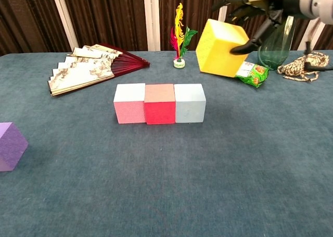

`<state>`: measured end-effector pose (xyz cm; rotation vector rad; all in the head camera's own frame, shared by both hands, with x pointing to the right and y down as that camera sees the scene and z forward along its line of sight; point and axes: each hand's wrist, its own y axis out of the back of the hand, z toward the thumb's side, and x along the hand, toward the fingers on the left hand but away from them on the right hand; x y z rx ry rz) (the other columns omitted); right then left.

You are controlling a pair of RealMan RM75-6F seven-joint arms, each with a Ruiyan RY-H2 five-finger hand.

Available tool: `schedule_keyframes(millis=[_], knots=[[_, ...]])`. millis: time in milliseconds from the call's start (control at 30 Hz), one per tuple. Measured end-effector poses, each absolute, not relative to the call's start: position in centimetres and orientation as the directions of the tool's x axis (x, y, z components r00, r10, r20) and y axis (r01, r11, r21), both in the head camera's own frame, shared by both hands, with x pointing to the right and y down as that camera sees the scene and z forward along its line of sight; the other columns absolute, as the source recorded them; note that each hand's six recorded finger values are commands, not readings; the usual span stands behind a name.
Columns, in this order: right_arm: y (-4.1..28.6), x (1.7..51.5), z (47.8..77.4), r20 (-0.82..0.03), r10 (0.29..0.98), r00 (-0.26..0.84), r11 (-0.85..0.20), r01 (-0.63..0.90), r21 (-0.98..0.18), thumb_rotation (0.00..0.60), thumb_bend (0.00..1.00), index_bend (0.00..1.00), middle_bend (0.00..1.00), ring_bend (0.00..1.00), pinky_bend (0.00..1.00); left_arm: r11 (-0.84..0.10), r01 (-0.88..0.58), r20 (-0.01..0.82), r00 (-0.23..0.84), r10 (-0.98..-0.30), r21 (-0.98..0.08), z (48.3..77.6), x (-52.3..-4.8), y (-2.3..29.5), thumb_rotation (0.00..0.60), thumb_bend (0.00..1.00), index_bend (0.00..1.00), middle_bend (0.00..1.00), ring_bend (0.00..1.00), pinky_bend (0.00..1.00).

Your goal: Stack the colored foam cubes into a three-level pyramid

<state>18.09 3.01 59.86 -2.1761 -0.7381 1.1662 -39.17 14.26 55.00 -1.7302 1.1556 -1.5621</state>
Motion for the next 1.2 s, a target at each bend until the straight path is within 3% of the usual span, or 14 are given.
schedule_keyframes(millis=[467, 1200], knots=[[3.1, 10.8, 60.8, -0.554, 0.638, 0.534, -0.683, 0.061, -0.728, 0.600, 0.32, 0.00, 0.48, 0.35, 0.12, -0.501, -0.266, 0.529, -0.041, -0.847, -0.823, 55.2, -39.6, 14.3, 0.600, 0.12, 0.00, 0.01, 0.00, 0.02], [3.6, 9.6, 65.4, -0.654, 0.612, 0.443, -0.726, -0.011, -0.687, 0.600, 0.32, 0.00, 0.48, 0.35, 0.12, -0.521, -0.280, 0.555, -0.054, -0.830, -0.806, 55.7, -40.3, 14.3, 0.600, 0.12, 0.00, 0.01, 0.00, 0.02]])
